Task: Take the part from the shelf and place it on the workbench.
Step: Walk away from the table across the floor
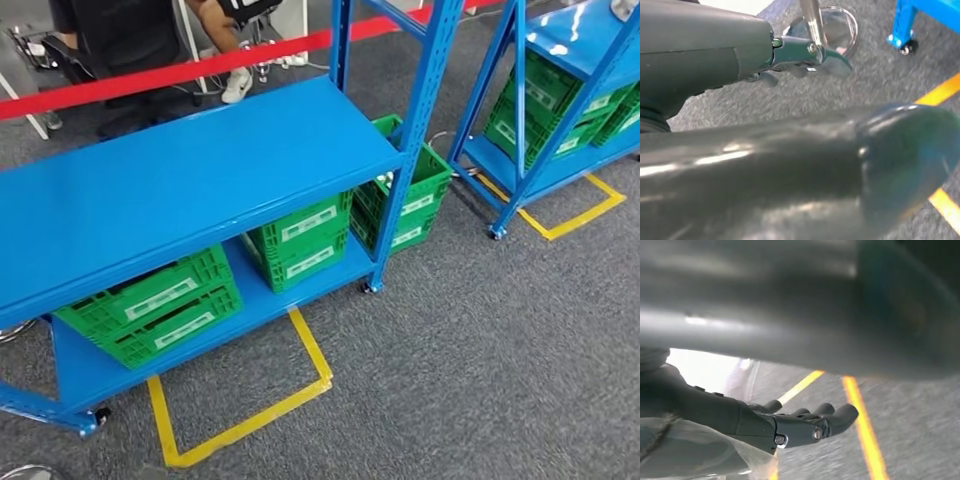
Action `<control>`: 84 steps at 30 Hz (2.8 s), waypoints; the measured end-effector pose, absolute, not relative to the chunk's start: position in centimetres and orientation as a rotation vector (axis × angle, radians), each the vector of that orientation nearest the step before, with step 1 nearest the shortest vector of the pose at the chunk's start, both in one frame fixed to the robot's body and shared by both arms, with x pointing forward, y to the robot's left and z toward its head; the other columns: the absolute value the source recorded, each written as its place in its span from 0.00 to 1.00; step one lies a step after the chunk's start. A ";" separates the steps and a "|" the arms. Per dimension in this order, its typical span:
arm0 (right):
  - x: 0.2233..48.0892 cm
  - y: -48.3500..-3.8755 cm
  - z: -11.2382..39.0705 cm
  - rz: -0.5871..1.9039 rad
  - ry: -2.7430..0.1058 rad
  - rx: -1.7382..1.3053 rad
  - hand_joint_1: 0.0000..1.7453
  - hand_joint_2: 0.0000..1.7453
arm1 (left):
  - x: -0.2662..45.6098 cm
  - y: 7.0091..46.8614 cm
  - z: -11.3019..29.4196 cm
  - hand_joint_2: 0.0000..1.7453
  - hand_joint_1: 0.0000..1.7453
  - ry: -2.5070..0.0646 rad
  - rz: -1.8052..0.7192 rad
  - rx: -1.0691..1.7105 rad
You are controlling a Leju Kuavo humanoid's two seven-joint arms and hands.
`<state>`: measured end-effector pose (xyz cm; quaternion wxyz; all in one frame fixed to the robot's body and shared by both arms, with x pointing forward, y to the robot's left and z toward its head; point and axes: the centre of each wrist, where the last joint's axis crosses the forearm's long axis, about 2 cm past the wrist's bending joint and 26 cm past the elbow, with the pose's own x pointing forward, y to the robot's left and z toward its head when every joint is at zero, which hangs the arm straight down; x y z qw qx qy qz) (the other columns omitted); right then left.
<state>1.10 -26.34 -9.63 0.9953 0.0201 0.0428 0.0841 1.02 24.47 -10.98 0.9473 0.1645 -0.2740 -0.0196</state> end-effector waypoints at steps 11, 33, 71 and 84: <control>1.2 -26.3 -9.6 0.170 0.106 0.041 0.00 0.00 | 1.1 24.8 -11.0 0.00 0.00 -0.560 -0.042 0.340; 1.9 -26.2 -9.6 0.170 0.078 0.044 0.00 0.00 | 1.3 24.7 -11.0 0.00 0.00 -0.570 -0.040 0.337; 1.7 -26.1 -9.6 0.170 0.071 0.049 0.00 0.00 | 1.3 24.8 -11.0 0.00 0.00 -0.573 -0.053 0.339; 1.8 -26.1 -9.5 0.170 0.074 0.054 0.00 0.00 | 1.3 25.0 -11.0 0.00 0.00 -0.575 -0.058 0.340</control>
